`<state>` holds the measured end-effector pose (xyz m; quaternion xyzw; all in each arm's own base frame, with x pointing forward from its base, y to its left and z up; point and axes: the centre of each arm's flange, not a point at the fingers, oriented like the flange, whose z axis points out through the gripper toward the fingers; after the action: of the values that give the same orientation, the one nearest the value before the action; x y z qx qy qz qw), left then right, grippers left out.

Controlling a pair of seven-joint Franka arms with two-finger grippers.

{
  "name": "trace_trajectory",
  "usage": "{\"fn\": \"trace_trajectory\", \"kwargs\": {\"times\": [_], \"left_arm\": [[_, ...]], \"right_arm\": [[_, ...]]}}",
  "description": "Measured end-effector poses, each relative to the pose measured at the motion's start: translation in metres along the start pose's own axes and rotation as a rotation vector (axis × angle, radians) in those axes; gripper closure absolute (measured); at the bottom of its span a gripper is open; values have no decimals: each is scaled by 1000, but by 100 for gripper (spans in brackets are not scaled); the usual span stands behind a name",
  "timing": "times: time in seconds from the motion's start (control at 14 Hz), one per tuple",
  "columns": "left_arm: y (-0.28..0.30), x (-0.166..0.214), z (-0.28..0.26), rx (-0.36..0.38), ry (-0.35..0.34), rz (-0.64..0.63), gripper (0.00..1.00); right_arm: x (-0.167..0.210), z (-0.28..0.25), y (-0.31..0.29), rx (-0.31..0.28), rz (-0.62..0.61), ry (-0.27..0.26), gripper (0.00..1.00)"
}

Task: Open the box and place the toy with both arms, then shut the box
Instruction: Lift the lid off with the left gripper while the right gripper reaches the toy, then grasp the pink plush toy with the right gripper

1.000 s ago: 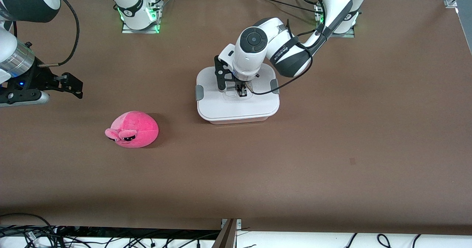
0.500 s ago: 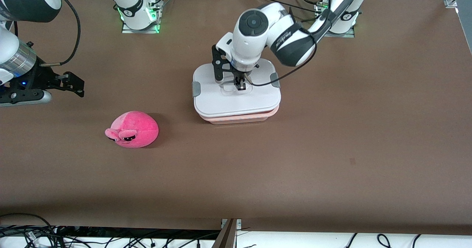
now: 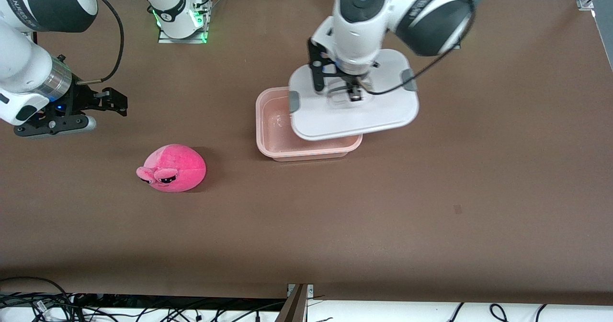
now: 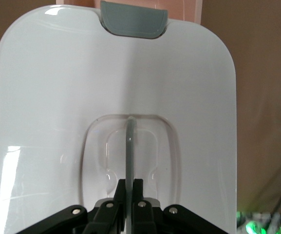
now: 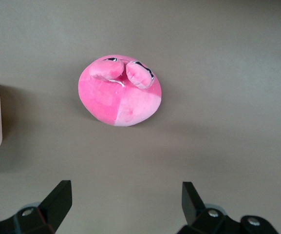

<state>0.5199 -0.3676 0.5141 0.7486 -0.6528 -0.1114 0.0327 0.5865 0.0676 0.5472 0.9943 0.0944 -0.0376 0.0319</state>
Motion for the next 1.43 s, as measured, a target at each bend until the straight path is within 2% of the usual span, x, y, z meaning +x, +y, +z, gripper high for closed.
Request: {"fn": "trace_trajectory", "kwargs": {"times": [0.14, 0.36, 0.57, 0.71, 0.79, 1.0, 1.43], "left_arm": [[-38, -68, -8, -72, -31, 16, 93], [-86, -167, -4, -161, -23, 59, 93], [-131, -280, 11, -203, 35, 75, 93], [-149, -334, 26, -219, 38, 94, 93], [-154, -345, 32, -220, 23, 97, 93], [-161, -344, 49, -230, -24, 113, 93], [-170, -336, 71, -243, -16, 130, 93]], "right_arm": [[0, 1, 0, 0, -24, -4, 0], [12, 22, -8, 7, -49, -18, 0], [43, 88, -15, 29, -25, -7, 0], [56, 141, -19, 41, 11, 12, 0], [58, 164, -20, 44, 21, 23, 0], [58, 207, -20, 57, 40, 33, 0], [67, 241, -21, 82, 68, 62, 0]]}}
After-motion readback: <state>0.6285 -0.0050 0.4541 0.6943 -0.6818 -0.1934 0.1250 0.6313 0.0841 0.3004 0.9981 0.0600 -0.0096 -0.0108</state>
